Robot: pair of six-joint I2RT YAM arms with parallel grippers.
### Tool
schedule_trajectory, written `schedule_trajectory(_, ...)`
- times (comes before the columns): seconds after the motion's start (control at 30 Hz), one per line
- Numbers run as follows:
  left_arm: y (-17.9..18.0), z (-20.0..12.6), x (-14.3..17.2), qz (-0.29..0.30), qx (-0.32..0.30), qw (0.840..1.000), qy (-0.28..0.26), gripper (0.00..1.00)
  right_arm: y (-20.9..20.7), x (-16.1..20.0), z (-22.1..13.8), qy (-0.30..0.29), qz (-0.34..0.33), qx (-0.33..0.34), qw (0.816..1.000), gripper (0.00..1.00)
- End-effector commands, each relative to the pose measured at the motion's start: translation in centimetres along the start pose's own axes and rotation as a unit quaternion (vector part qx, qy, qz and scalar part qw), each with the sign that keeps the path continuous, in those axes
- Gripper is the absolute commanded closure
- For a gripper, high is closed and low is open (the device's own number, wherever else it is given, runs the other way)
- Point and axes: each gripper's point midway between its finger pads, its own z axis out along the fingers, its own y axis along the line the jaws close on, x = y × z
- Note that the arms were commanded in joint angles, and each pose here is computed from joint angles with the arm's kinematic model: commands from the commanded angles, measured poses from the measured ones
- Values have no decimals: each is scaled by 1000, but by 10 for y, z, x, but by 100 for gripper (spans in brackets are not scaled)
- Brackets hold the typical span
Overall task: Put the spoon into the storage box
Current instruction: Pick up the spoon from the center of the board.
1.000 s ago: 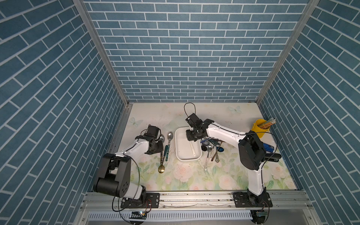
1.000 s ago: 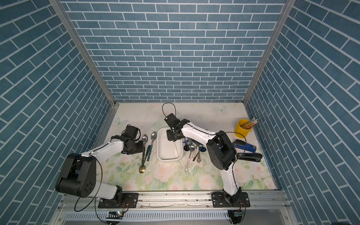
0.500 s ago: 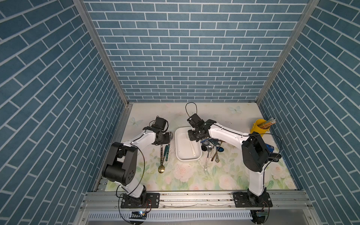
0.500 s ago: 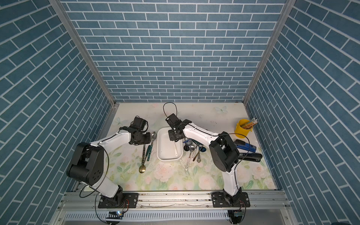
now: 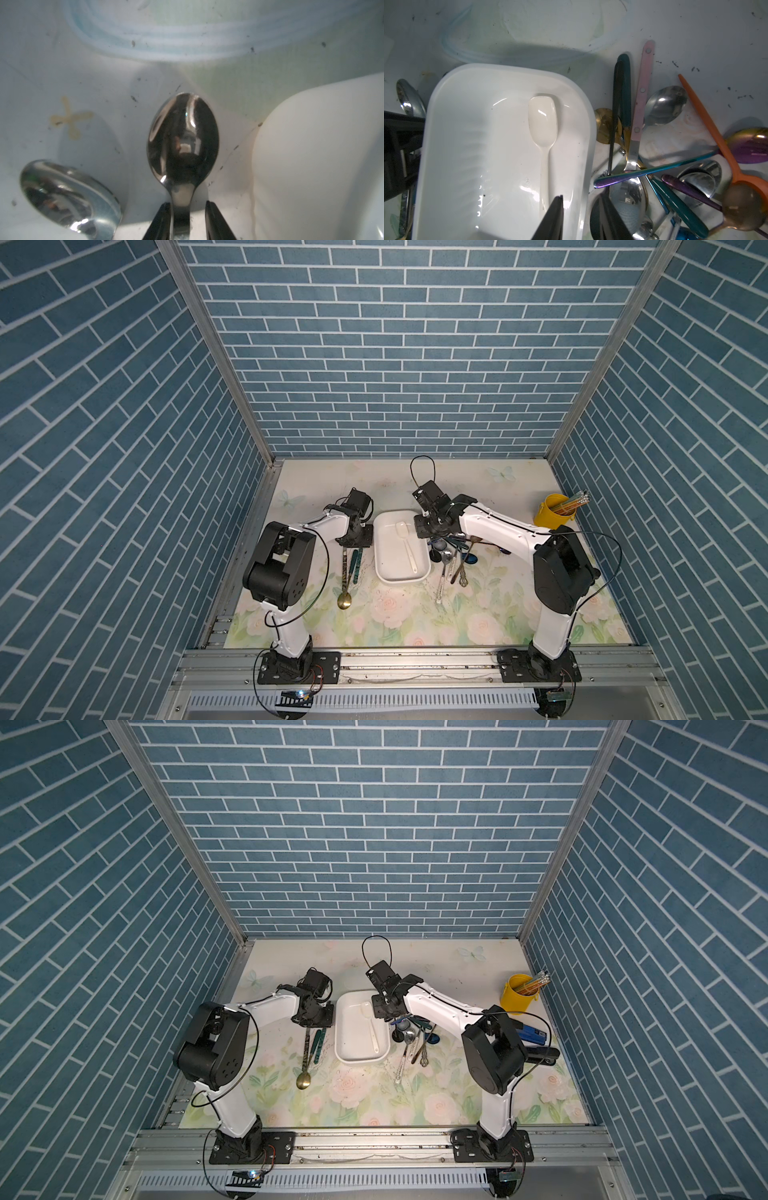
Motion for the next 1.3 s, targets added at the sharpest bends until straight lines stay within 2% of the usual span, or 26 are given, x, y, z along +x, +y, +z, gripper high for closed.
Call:
schedule_trajectory(0.0,12,3,11,10,-37,999,22,66,-6,1,-7,-3,-9,8,1000,67)
schedule_trajectory(0.2,18,6,19,13,-46,998,29,67,-4,-1,-3,-2,-9,3,1000,68)
schedule_trajectory(0.37,22,14,31,16,-55,997,48,74,-3,-2,-3,-2,-10,3,1000,69)
schedule_trajectory(0.57,23,12,30,13,-57,997,41,83,-4,-2,-3,-2,-9,4,1000,70)
schedule_trajectory(0.73,20,5,20,11,-53,998,22,90,-4,-1,-3,-3,-9,5,1000,71)
schedule_trajectory(0.93,14,-10,2,4,-44,999,-5,92,-8,-1,-5,-6,-8,10,1000,71)
schedule_trajectory(1.27,-5,-61,-37,-25,-4,997,-75,94,-15,-4,-14,-24,-4,16,1000,72)
